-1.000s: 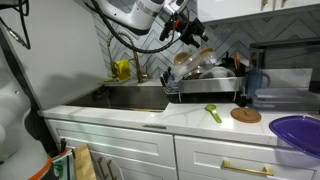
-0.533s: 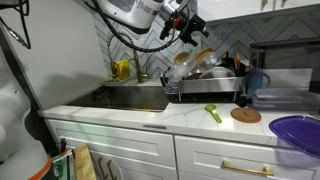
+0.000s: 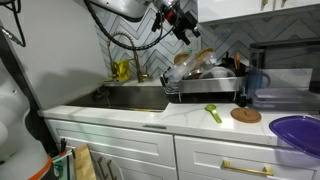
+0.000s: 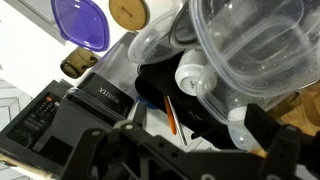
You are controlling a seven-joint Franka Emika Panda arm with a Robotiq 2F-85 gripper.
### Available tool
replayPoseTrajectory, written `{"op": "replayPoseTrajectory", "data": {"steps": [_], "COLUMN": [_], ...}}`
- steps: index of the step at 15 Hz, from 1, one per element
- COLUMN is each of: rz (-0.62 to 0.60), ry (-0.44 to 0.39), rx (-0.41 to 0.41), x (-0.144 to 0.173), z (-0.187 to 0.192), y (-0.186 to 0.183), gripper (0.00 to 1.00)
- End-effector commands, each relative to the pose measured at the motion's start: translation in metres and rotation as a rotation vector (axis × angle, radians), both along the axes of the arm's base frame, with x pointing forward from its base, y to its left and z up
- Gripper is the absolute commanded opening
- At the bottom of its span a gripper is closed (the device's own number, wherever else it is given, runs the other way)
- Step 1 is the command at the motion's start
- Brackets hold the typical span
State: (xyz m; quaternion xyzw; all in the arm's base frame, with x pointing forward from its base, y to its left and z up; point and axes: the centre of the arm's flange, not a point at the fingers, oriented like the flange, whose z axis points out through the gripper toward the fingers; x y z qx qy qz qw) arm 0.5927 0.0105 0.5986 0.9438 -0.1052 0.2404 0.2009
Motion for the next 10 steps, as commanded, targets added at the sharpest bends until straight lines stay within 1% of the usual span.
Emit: {"op": "replayPoseTrajectory", "data": {"steps": [1,5,10], "rz": [-0.042,-0.083,-0.097], "ry": [0.014,-0.018,-0.071], "rx": [0.1,0.179,0.243], "x": [-0.035,-0.064,-0.091], "z": [0.034,0.069,0.1], "y": [-0.006,-0.012,-0.011], "gripper": [1.0,1.0,1.0]}}
